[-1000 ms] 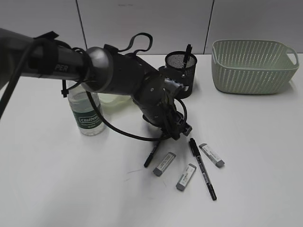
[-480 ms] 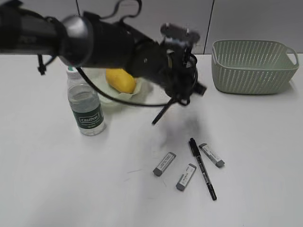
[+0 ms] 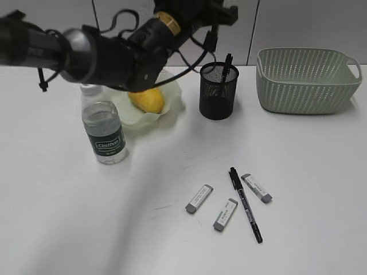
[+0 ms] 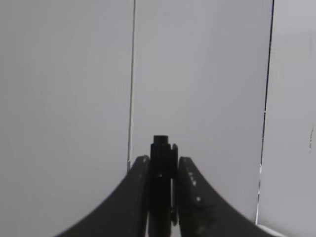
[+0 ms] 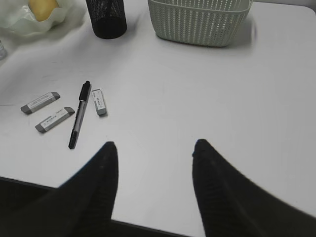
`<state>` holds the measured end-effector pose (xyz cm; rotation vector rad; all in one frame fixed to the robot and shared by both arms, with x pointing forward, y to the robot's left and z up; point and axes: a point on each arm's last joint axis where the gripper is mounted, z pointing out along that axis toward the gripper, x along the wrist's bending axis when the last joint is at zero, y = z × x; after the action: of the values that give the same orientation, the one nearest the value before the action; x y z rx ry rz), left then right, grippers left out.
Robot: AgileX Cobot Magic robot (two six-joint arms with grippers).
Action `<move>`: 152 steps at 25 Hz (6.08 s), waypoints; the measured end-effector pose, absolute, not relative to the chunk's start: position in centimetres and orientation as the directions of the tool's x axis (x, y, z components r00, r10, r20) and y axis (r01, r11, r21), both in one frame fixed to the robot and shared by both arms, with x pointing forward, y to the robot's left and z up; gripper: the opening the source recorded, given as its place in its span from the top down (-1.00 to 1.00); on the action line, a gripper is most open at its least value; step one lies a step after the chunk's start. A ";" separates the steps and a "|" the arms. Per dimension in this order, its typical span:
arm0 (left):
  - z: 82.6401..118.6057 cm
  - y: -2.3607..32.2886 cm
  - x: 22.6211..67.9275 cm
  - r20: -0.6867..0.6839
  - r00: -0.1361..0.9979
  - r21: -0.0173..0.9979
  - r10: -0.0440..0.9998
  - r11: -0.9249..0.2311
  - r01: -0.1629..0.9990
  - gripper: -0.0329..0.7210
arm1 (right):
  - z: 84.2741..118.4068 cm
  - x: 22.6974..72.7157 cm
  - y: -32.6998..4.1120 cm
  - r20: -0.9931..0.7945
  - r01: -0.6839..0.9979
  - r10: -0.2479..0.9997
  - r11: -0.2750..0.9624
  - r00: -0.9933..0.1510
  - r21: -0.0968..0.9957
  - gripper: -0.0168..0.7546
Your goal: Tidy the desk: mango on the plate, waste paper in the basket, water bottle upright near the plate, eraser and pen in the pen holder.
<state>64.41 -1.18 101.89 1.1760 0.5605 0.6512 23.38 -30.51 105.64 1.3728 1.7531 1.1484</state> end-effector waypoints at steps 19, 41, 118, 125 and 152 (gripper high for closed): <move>93.8 -1.2 65.8 -0.077 0.686 0.974 0.723 0.203 -0.105 -0.22 | 105.6 23.4 -30.5 0.037 0.419 0.964 0.080 -0.262 0.904 -0.06; 110.1 22.4 36.1 -0.011 0.420 0.652 0.907 -0.312 0.691 -0.14 | 105.6 23.4 -30.5 0.034 0.419 0.965 0.081 -0.261 0.905 -0.04; 106.4 31.0 22.9 -0.092 -0.025 0.908 0.995 0.095 0.408 -0.24 | 93.3 65.7 -12.5 -0.014 0.002 0.901 0.017 -0.434 1.000 -0.10; 106.4 30.9 22.9 -0.093 -0.024 0.908 0.995 0.095 0.408 -0.24 | 104.6 61.6 -14.6 -0.026 0.217 0.915 0.123 -0.402 0.968 -0.37; 109.9 23.0 39.3 -0.164 0.560 0.774 0.812 -0.246 0.583 0.25 | 105.7 23.2 -30.7 0.046 0.437 0.954 0.093 -0.296 0.895 -0.19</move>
<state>39.31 22.99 109.91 1.9493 1.1248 0.3423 23.18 -30.70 105.67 1.3654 1.7996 1.1586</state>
